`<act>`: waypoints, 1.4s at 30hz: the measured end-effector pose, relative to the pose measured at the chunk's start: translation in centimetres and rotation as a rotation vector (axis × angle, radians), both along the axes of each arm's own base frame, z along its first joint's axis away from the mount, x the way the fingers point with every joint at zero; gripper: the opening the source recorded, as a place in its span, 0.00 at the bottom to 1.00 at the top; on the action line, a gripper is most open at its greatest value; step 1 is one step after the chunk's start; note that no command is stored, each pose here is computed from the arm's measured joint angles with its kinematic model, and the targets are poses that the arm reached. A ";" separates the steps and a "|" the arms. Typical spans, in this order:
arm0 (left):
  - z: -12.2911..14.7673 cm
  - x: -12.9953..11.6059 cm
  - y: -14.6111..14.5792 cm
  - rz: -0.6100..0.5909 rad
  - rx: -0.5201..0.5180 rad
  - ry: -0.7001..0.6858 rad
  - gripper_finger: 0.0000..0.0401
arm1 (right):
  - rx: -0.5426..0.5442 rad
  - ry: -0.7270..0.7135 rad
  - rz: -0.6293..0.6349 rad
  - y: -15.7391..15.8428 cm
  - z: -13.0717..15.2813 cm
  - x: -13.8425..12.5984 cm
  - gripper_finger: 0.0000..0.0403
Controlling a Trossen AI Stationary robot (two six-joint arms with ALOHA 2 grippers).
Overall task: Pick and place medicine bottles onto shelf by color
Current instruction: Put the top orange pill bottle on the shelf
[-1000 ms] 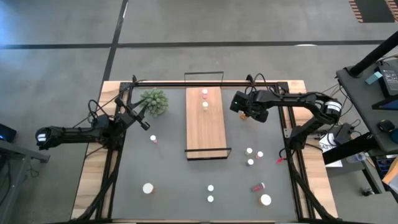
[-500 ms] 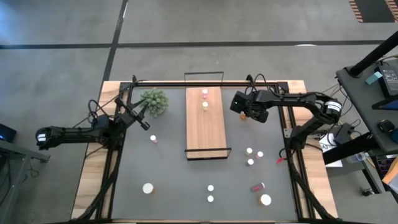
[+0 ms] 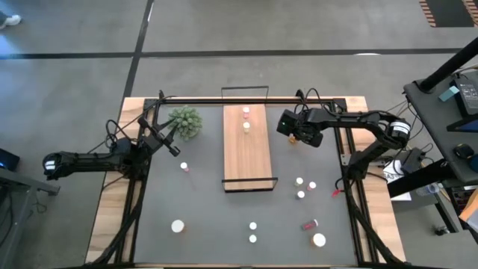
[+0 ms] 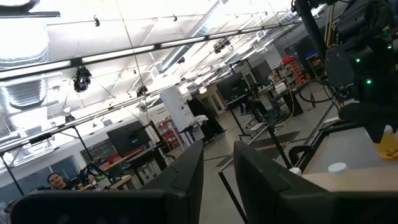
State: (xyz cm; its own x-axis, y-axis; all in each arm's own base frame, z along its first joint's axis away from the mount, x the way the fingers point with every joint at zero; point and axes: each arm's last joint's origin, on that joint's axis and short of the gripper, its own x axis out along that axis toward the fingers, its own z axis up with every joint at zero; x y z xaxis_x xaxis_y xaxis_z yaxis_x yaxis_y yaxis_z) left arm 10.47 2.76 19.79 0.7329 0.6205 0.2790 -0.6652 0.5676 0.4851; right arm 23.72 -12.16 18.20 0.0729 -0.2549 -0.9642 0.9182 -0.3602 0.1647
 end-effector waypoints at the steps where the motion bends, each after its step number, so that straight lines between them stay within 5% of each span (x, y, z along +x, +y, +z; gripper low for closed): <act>1: 0.0 0.0 0.0 0.000 0.000 0.000 0.18 | -0.004 0.001 -0.002 0.0 0.0 0.0 0.63; 17: 0.0 0.0 0.0 0.000 0.000 0.000 0.18 | -0.008 0.001 -0.028 0.0 0.0 0.0 0.64; 29: 0.0 0.0 0.0 0.000 0.000 0.000 0.18 | -0.039 -0.007 -0.033 -0.2 0.4 0.2 0.75; 42: 0.0 0.0 0.0 0.000 0.000 0.000 0.18 | -0.021 0.006 -0.046 -0.3 -0.1 0.4 0.55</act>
State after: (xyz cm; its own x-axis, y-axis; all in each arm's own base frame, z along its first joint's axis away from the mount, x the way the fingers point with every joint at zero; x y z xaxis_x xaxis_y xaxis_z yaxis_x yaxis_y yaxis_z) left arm 10.47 2.76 19.80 0.7330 0.6202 0.2794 -0.6652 0.5678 0.4849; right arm 24.09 -12.43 18.05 0.0544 -0.2777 -0.9591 0.9019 -0.3986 0.1666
